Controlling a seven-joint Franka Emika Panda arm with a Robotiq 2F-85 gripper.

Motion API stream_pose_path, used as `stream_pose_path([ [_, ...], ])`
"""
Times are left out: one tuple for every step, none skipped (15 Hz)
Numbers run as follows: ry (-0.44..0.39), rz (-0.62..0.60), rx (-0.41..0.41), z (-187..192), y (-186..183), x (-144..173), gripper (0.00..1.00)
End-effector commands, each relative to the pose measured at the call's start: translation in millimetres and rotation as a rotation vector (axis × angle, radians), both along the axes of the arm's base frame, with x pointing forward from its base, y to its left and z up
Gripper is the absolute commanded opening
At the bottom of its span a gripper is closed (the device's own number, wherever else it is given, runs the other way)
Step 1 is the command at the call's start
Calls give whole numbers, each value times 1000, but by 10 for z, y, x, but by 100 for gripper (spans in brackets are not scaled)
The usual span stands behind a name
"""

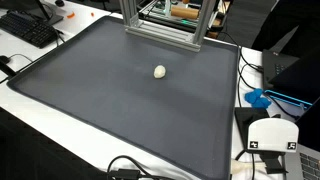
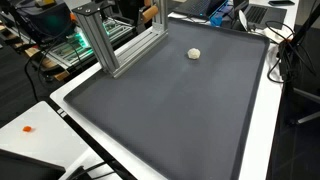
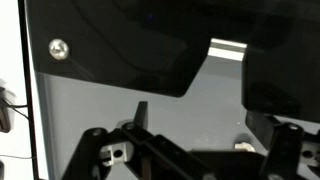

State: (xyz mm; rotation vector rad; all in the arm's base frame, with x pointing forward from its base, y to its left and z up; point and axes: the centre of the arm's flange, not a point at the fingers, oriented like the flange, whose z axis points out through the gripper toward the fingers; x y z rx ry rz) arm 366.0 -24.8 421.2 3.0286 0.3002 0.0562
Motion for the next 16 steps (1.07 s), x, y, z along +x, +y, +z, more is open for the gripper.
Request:
stream_pose_path([
  [2,0,0,-11,0,-4,100],
  [4,0,0,-18,1,-7,100],
  [4,0,0,-20,1,-7,100],
  [4,0,0,-20,1,-7,100],
  [4,0,0,-20,1,-7,100],
  [4,0,0,-20,1,-7,100],
  [-1,-10,-1,37,30,38,100],
  [-16,-6,1,110,72,89,100],
  [-35,-4,-2,167,101,127,100],
  [-69,6,-4,245,160,186,100],
  [-91,10,-4,312,205,224,100],
  [-98,3,-2,388,296,255,100],
  [-104,4,4,451,362,271,100],
  [-99,-1,11,519,477,260,100],
  [-102,-3,15,566,557,259,100],
  [-88,-6,30,620,669,221,100],
])
